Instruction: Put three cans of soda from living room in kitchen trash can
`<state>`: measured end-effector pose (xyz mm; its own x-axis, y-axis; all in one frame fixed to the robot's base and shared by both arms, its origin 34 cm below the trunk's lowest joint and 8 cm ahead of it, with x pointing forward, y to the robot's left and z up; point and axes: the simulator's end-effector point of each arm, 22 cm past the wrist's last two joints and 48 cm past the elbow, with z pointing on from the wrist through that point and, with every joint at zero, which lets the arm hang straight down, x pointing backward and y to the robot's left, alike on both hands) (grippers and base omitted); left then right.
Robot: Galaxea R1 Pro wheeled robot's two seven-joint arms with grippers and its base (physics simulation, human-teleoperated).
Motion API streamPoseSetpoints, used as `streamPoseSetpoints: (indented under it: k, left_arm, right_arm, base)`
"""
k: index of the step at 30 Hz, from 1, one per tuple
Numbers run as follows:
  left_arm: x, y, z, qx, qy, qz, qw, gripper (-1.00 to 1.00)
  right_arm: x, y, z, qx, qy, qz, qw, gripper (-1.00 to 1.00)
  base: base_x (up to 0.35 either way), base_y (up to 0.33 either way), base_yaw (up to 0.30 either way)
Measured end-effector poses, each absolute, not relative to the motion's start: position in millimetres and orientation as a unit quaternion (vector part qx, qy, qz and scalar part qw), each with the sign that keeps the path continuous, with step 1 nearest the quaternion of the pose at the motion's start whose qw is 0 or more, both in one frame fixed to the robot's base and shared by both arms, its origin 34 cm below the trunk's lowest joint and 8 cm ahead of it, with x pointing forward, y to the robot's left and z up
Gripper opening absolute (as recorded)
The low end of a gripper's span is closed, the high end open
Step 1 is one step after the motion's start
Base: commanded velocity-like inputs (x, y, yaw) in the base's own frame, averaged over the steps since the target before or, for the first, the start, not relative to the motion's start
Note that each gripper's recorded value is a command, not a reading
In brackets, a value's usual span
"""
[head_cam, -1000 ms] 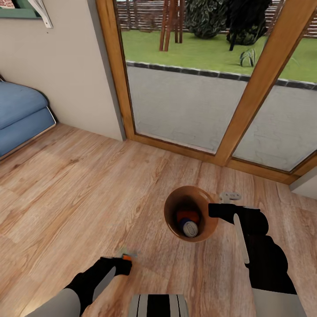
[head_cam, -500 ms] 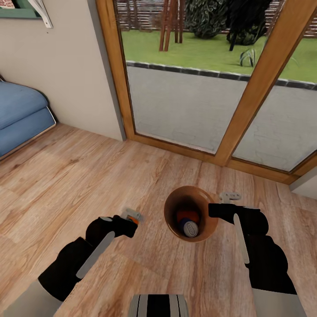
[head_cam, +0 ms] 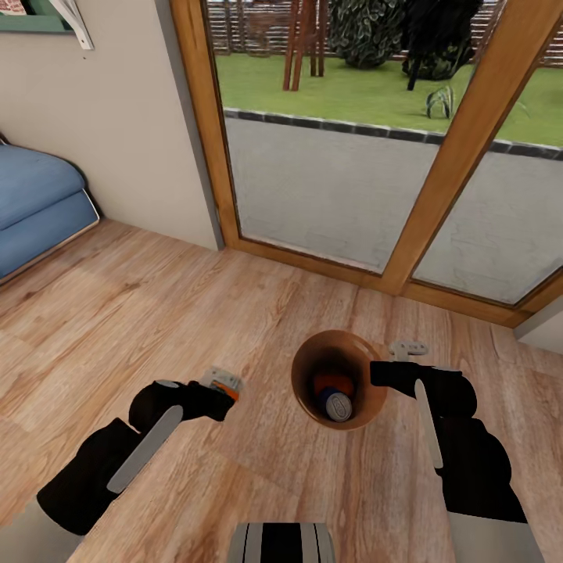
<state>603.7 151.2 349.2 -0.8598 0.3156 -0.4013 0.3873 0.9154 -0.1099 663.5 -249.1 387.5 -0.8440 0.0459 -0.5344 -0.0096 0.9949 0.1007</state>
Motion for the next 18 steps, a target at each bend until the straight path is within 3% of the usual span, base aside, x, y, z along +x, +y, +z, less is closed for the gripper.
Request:
streamPoseSetpoints:
  k: [11,18]
  left_arm:
    - [600,189,416,0.133,0.921,-0.324,0.171,-1.0]
    - [583,185,451,0.154,0.885,-0.41,0.156,-1.0]
  right_arm:
    - [663,-249,387,0.009,0.959,0.05,0.278,-1.0]
    - [663,-249,387,0.009,0.959,0.05,0.278,-1.0]
  base:
    - [0.0,0.0,0.0]
    - [0.0,0.0,0.0]
